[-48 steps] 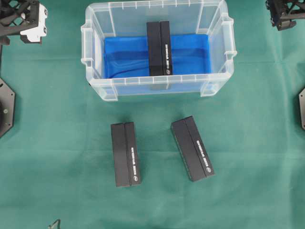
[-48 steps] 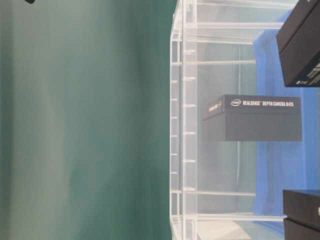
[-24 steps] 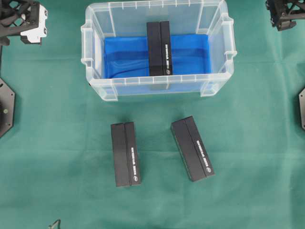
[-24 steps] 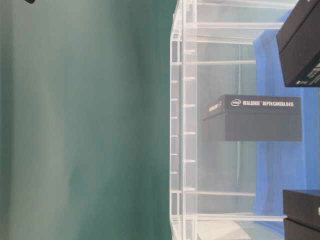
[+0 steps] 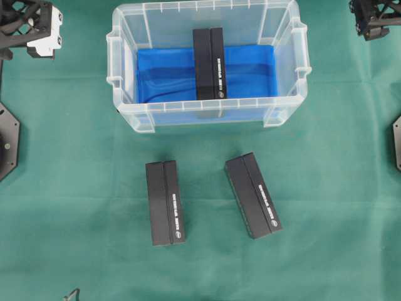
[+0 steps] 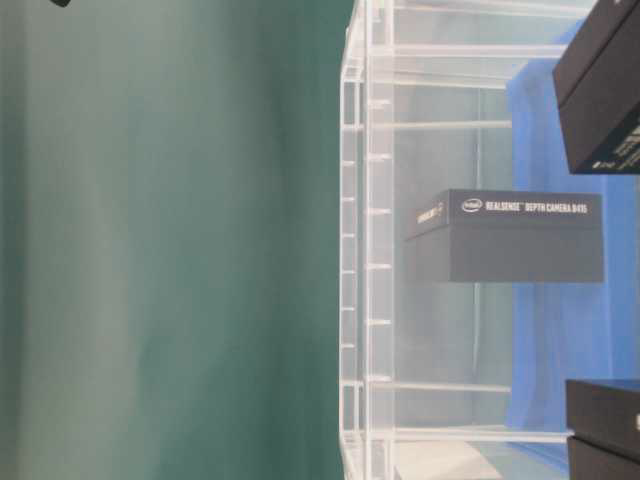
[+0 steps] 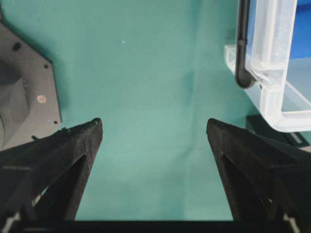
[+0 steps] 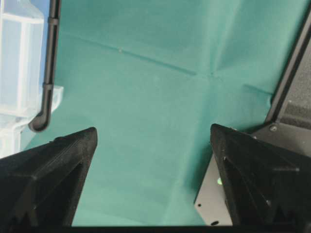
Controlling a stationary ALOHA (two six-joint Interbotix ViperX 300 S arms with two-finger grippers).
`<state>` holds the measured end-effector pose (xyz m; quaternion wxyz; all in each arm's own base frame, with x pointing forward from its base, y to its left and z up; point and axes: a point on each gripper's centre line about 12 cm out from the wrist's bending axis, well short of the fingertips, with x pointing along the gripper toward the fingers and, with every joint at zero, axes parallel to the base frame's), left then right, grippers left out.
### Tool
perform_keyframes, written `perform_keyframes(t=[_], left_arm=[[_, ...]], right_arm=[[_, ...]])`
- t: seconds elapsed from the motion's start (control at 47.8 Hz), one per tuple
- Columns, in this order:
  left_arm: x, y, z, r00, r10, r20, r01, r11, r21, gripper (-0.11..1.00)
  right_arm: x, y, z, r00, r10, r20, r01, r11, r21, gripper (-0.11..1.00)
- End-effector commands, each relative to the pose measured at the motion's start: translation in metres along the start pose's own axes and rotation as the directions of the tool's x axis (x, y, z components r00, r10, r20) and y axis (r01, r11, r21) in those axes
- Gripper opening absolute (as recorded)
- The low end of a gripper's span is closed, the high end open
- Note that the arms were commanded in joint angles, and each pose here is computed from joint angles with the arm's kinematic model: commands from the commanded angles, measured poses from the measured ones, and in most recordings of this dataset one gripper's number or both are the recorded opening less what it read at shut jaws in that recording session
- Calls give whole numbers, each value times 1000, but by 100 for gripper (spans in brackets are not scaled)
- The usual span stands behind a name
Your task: Take the box out of the case with both arms.
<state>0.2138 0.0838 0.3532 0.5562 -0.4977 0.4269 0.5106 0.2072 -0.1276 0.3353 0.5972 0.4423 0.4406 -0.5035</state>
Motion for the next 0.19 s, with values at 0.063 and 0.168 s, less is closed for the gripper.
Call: perform_keyframes(t=[0.063, 0.168], left_arm=[[-4, 0, 0, 1000, -15, 6, 15, 1000, 0, 84], [-4, -1, 0, 1000, -13, 5, 13, 1000, 0, 84]], right_arm=[[-6, -1, 1, 1000, 19, 14, -20, 1000, 7, 91], [-6, -1, 1, 1000, 21, 15, -21, 1000, 8, 91]])
